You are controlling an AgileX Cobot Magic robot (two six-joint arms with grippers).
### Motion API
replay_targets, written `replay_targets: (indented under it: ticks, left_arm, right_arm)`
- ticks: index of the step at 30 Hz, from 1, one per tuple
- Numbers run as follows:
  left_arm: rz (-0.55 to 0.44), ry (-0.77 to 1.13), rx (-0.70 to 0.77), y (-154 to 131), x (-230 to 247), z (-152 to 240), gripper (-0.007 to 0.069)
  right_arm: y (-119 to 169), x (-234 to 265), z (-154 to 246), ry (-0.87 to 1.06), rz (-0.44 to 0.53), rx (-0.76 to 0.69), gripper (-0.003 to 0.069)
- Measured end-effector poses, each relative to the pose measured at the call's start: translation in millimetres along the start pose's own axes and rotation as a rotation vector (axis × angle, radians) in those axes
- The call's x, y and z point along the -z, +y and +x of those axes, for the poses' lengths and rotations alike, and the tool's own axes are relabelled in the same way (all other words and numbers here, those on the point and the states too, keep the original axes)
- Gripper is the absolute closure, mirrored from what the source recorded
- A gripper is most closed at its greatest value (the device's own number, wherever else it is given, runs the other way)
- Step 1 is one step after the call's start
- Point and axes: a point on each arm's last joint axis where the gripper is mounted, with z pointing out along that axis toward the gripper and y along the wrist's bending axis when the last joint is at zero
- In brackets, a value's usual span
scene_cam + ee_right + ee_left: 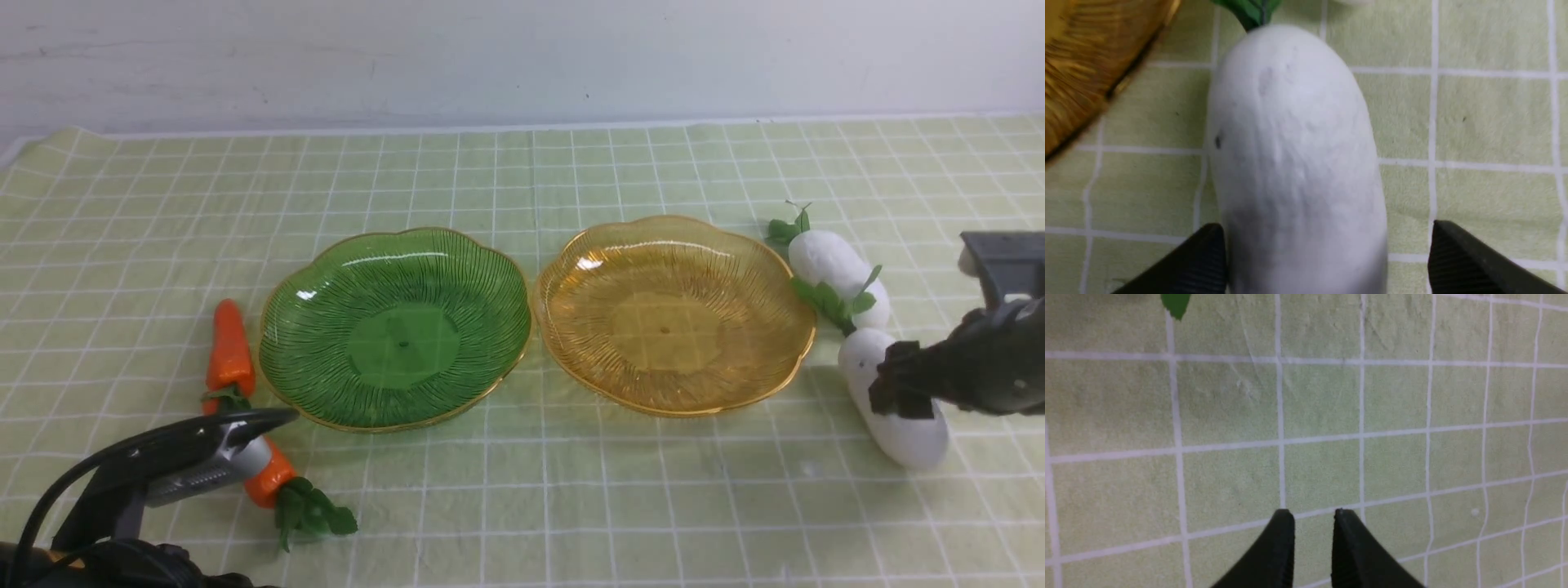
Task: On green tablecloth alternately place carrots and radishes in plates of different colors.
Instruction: 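Place the white radish on the plate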
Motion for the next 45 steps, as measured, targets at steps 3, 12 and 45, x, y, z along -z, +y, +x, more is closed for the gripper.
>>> replay_targets:
  ticks: [3,12,45]
  left_arm:
    - [0.000,0.000,0.001,0,0,0,0.0503]
    - [-0.005,-0.031,0.003,0,0,-3,0.0503]
    - [-0.011,-0.060,0.004,1,0,-5,0.0503]
  right_arm:
    - [-2,-17,5,0.053,-0.003,0.001,0.0073]
    - [-3,-21,1,0.065,0.001,0.022,0.0118]
    - [65,68,-75,-0.157,-0.297,0.116,0.0191]
